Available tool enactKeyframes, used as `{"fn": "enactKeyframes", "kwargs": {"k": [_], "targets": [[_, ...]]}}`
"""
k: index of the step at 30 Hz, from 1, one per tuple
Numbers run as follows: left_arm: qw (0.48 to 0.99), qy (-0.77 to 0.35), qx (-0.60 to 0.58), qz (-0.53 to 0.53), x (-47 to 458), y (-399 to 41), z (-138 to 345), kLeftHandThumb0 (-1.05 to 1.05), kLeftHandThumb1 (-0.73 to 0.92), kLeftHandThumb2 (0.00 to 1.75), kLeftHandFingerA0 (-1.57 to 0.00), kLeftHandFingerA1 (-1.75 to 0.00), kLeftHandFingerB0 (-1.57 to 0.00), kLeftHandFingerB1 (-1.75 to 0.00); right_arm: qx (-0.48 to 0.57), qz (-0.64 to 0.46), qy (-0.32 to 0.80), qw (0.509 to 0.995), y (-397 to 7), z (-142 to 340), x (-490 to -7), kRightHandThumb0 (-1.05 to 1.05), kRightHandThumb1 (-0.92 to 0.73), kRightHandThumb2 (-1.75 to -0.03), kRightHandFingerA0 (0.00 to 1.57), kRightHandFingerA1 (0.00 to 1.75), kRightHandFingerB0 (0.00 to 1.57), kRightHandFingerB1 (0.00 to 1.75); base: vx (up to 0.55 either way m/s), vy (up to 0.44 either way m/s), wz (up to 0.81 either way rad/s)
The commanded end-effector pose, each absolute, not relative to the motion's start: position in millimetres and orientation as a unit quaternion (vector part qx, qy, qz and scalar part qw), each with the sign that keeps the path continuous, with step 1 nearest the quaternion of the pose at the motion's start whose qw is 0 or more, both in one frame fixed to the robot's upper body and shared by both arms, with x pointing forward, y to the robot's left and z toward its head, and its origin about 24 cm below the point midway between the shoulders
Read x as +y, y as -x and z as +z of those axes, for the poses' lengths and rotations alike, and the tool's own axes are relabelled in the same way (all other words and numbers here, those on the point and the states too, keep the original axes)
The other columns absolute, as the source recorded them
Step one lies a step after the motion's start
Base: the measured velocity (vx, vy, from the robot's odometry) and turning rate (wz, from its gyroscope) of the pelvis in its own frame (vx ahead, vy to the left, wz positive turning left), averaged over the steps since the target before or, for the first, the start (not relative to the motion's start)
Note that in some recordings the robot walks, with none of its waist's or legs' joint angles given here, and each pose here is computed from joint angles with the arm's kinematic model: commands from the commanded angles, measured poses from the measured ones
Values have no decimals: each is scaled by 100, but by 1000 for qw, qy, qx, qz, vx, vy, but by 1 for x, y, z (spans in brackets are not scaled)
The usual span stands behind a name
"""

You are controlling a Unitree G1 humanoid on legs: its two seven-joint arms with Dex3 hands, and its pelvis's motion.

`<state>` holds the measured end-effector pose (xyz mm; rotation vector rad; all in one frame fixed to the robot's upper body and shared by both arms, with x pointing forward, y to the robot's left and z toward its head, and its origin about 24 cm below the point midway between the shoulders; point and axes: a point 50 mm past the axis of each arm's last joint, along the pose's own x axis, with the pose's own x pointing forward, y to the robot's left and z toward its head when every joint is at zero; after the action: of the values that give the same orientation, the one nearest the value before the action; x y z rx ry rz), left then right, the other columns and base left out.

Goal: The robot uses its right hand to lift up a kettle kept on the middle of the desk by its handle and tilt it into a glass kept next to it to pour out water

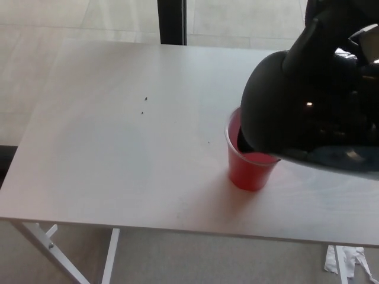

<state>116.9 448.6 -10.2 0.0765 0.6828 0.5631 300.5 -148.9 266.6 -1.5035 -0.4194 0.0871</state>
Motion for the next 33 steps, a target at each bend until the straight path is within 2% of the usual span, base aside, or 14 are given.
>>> {"fn": "enactKeyframes", "kwargs": {"k": [1, 6, 9, 10, 15, 16, 17, 25, 26, 27, 29, 30, 31, 33], "targets": [[902, -42, 329, 276, 454, -116, -3, -105, 31, 113, -135, -98, -96, -153, -192, 33, 748, 634, -302, 260, -136, -35, -54, -80, 93, 174, 82, 120, 0, 0, 0], [901, -43, 330, 278, 454, -114, -5, -105, 32, 114, -136, -95, -95, -153, -186, 21, 780, 597, -302, 262, -132, -38, -58, -76, 94, 164, 79, 89, 0, 0, 0], [903, -43, 327, 274, 453, -115, -5, -105, 30, 112, -136, -97, -98, -152, -179, 32, 788, 588, -300, 263, -128, -49, -60, -60, 98, 173, 84, 122, 0, 0, 0], [902, -46, 330, 274, 453, -115, -5, -105, 33, 115, -128, -104, -92, -156, -178, 36, 791, 584, -300, 263, -126, -54, -47, -93, 128, 143, 88, 112, 0, 0, 0], [904, -34, 327, 274, 452, -114, -7, -105, 34, 113, -139, -92, -98, -151, -168, 59, 809, 561, -295, 263, -109, -42, -63, -76, 100, 174, 85, 116, 0, 0, 0], [901, -35, 331, 277, 452, -114, -8, -40, -24, 78, -128, -106, -110, -126, -174, 61, 813, 553, -295, 261, -104, -46, -50, -103, 126, 136, 91, 104, 0, 0, 0], [901, -35, 332, 278, 452, -114, -8, -105, 30, 112, -136, -96, -96, -152, -172, 64, 819, 544, -295, 261, -100, -46, -50, -103, 127, 136, 88, 99, 0, 0, 0], [901, -36, 333, 274, 449, -113, -11, -105, 31, 112, -133, -100, -95, -153, -165, 87, 856, 482, -292, 250, -71, -38, -58, -77, 100, 164, 83, 90, 0, 0, 0], [903, -34, 332, 271, 448, -114, -11, -20, -10, 81, -125, -115, -115, -114, -165, 84, 865, 466, -291, 248, -68, -42, -46, -99, 126, 135, 87, 97, 0, 0, 0], [900, -31, 337, 273, 449, -113, -11, -105, 32, 112, -133, -97, -95, -151, -165, 81, 872, 454, -291, 246, -65, -42, -45, -100, 125, 134, 89, 100, 0, 0, 0], [900, -33, 338, 273, 449, -113, -12, -105, 33, 111, -130, -97, -97, -147, -166, 81, 873, 451, -291, 243, -64, -43, -46, -100, 125, 134, 88, 98, 0, 0, 0], [902, -30, 335, 272, 448, -113, -12, -105, 28, 116, -136, -91, -92, -156, -166, 82, 873, 451, -290, 242, -63, -40, -56, -85, 102, 170, 87, 120, 0, 0, 0], [903, -31, 334, 270, 447, -113, -12, -105, 31, 116, -136, -89, -93, -154, -163, 83, 874, 450, -290, 240, -61, -47, -48, -102, 127, 136, 90, 104, 0, 0, 0], [902, -30, 336, 269, 447, -114, -13, -105, 34, 112, -134, -98, -98, -148, -163, 80, 877, 446, -289, 238, -60, -42, -57, -84, 102, 171, 88, 120, 0, 0, 0]]}}
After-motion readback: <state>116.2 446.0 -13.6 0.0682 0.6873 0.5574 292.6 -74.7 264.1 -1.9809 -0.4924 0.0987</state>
